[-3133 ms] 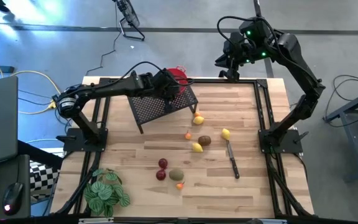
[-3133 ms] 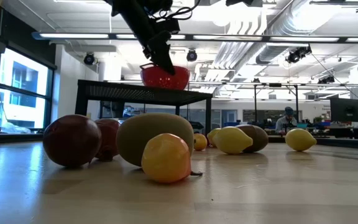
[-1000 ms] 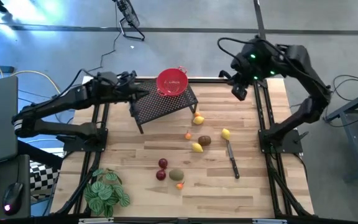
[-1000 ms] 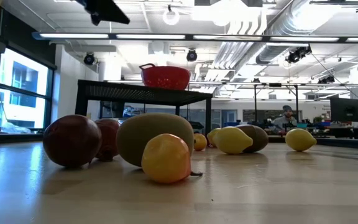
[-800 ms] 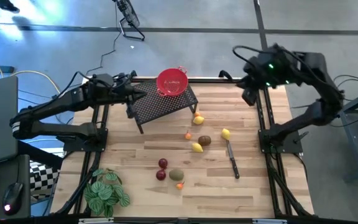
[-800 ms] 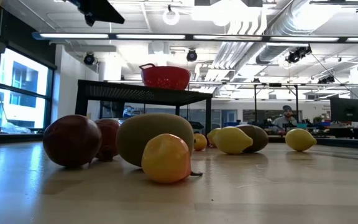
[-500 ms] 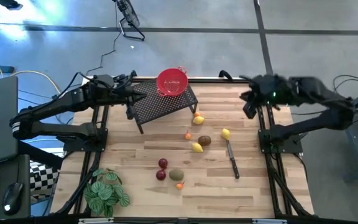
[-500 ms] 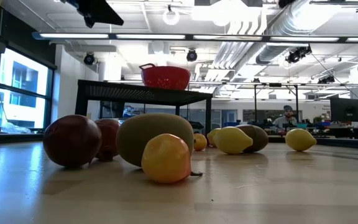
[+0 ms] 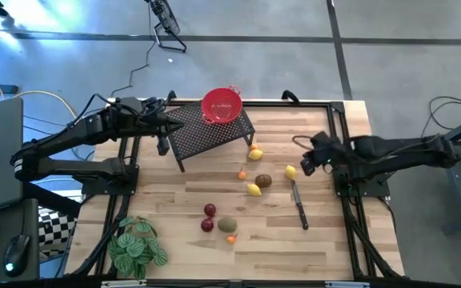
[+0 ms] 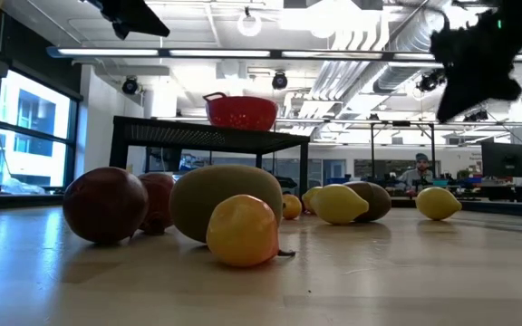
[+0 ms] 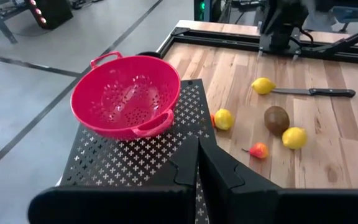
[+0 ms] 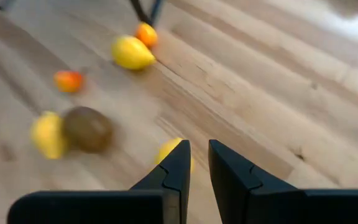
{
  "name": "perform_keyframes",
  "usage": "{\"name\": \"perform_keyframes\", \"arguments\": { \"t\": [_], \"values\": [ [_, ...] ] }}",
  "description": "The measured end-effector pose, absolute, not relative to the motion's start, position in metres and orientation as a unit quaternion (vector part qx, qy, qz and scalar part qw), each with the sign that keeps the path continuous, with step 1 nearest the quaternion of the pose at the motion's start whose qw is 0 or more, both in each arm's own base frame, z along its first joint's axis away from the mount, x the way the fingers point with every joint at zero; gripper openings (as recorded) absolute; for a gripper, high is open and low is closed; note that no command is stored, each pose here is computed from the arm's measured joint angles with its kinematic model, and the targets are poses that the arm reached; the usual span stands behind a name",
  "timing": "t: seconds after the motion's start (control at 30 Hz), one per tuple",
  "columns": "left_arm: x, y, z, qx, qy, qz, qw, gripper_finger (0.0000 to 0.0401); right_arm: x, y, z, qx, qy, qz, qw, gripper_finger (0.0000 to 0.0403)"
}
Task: Pick & Place Fruit
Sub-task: Put the middle lemon into the red strainer bowl on the shelf
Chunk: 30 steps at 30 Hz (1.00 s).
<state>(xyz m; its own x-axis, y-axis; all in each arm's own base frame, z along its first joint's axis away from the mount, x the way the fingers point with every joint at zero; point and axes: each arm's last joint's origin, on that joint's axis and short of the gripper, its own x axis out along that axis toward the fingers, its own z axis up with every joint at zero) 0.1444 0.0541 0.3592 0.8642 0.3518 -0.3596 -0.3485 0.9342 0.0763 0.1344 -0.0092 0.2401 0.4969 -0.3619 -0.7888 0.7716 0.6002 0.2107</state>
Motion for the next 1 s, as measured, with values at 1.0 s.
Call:
{"name": "perform_keyframes", "arguments": {
  "t": [1.0],
  "values": [
    [0.146, 0.053, 0.356, 0.024, 0.204, 0.156, 0.966, 0.0009, 0.138, -0.017, 0.201, 0.191, 0.382, -0.323, 0.845, 0.0050]
  ]
}}
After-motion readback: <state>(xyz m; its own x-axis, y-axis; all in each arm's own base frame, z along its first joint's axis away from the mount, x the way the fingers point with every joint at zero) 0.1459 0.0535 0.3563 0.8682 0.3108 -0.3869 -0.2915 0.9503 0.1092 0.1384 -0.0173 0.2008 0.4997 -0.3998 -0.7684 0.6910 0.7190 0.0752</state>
